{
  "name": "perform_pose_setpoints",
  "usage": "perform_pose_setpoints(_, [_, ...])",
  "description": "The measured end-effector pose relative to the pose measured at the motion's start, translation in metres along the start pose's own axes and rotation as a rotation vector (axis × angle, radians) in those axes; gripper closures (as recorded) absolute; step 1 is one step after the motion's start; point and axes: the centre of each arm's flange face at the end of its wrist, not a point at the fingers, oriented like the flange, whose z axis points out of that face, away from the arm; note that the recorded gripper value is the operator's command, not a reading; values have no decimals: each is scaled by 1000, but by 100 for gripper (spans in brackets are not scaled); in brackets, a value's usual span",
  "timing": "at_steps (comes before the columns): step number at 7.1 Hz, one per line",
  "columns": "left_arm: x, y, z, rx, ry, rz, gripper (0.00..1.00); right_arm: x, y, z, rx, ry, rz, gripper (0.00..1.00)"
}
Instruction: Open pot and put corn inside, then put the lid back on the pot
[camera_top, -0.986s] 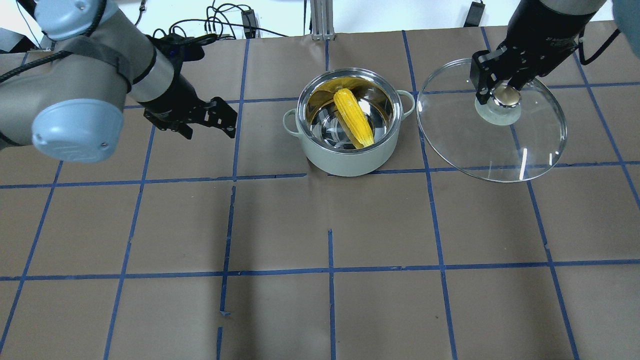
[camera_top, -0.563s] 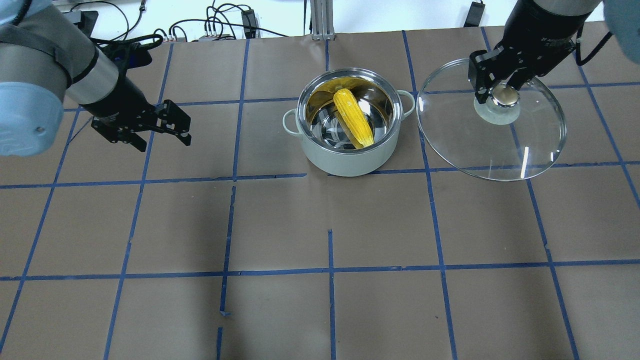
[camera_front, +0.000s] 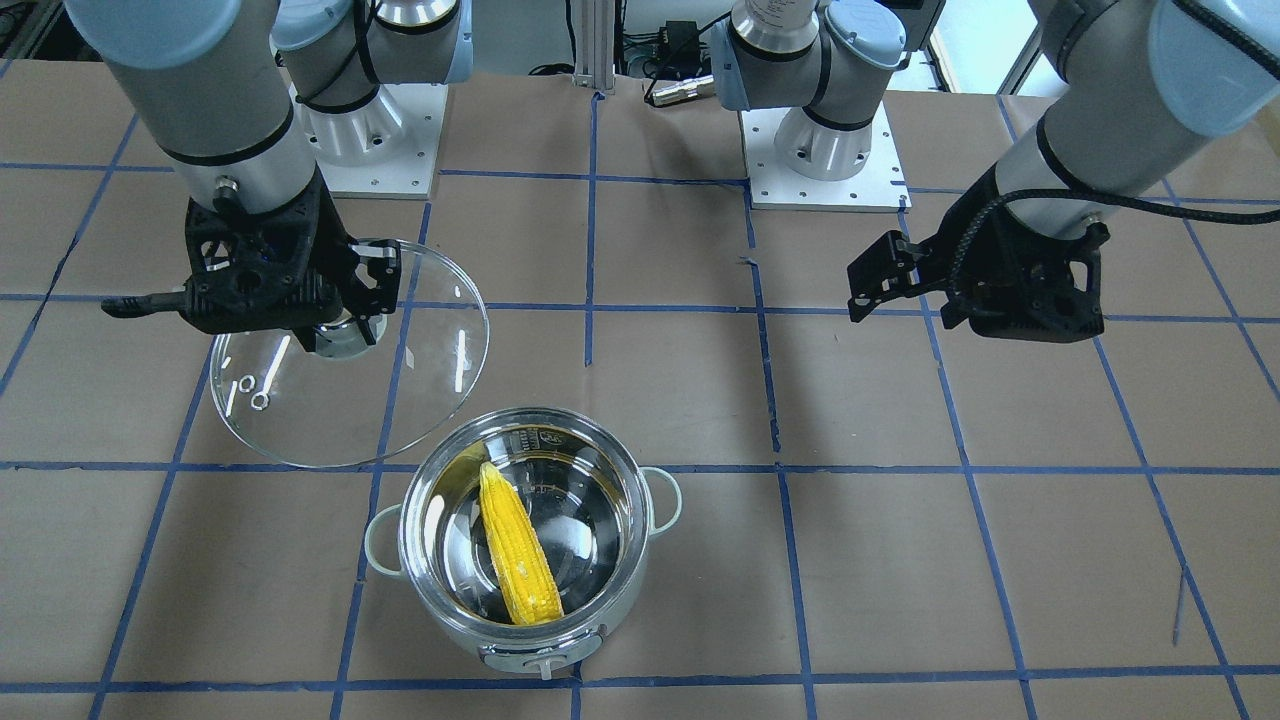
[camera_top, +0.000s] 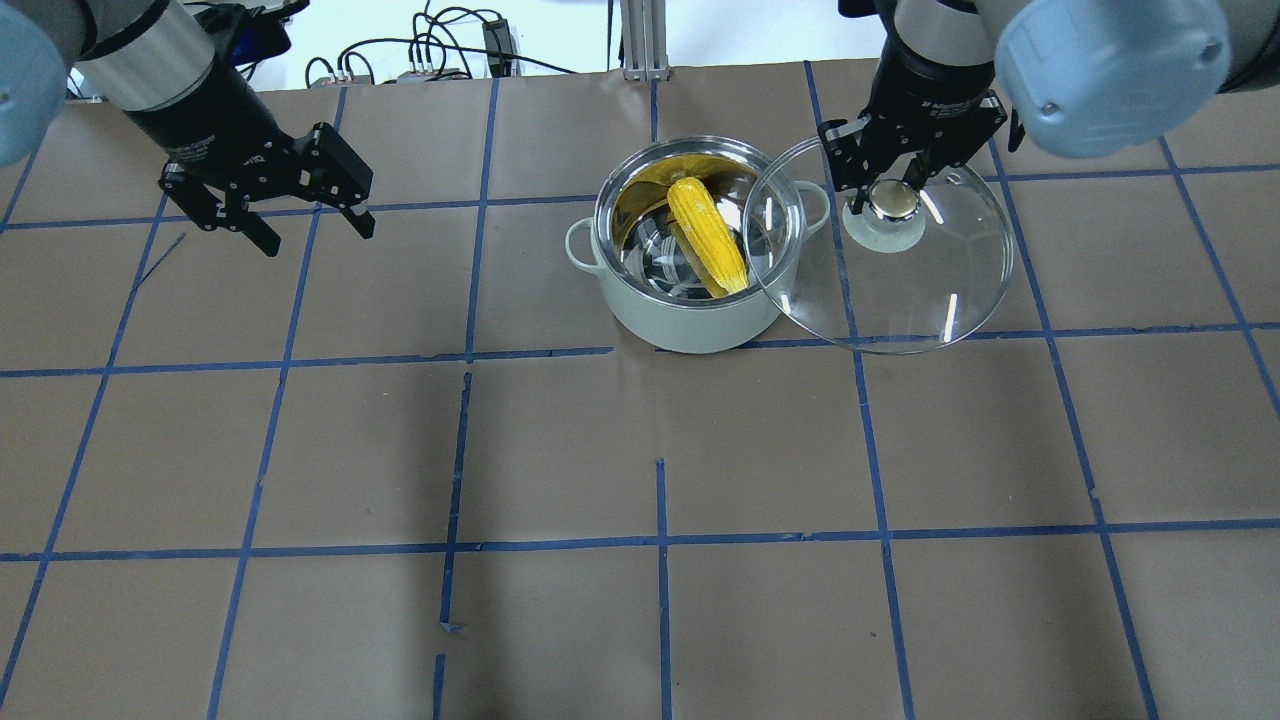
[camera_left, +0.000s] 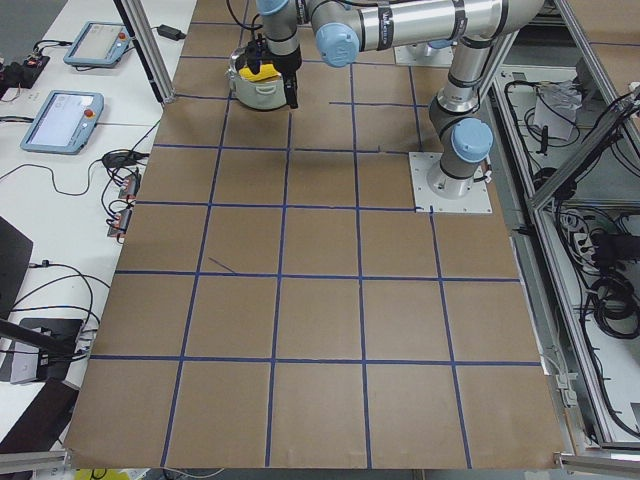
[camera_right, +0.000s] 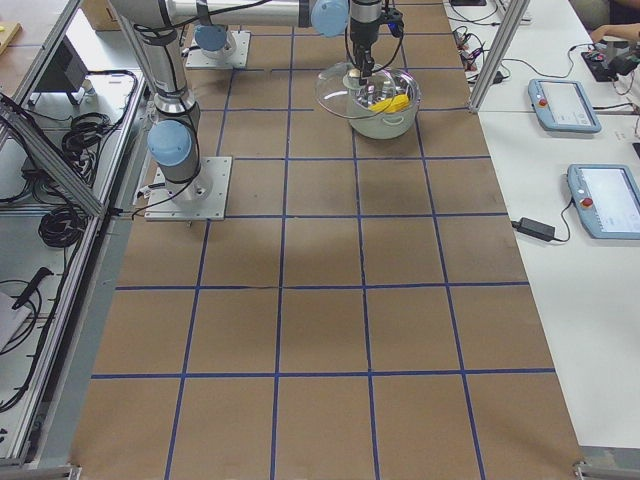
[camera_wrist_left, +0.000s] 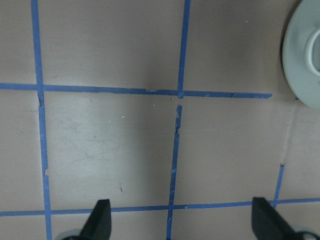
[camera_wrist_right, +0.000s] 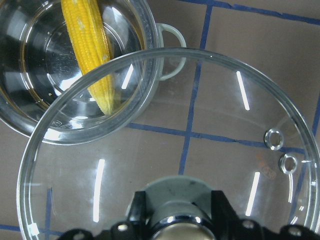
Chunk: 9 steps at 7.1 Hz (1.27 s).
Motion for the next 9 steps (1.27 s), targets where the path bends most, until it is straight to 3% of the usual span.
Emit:
perform_pose_setpoints(3, [27, -2, -4, 12, 8, 36, 0, -20, -36, 13, 12, -14, 23, 66])
perform_pose_setpoints(4, [27, -1, -4, 11, -10, 23, 0, -25, -46, 15, 14, -15, 20, 66])
perform_pose_setpoints(7, [13, 1, -1, -1, -145, -72, 0, -40, -62, 30, 4, -26, 24, 66])
perform_pose_setpoints(9, [11, 2, 1, -5, -163, -87, 0, -58, -79, 42, 3, -41, 20, 66])
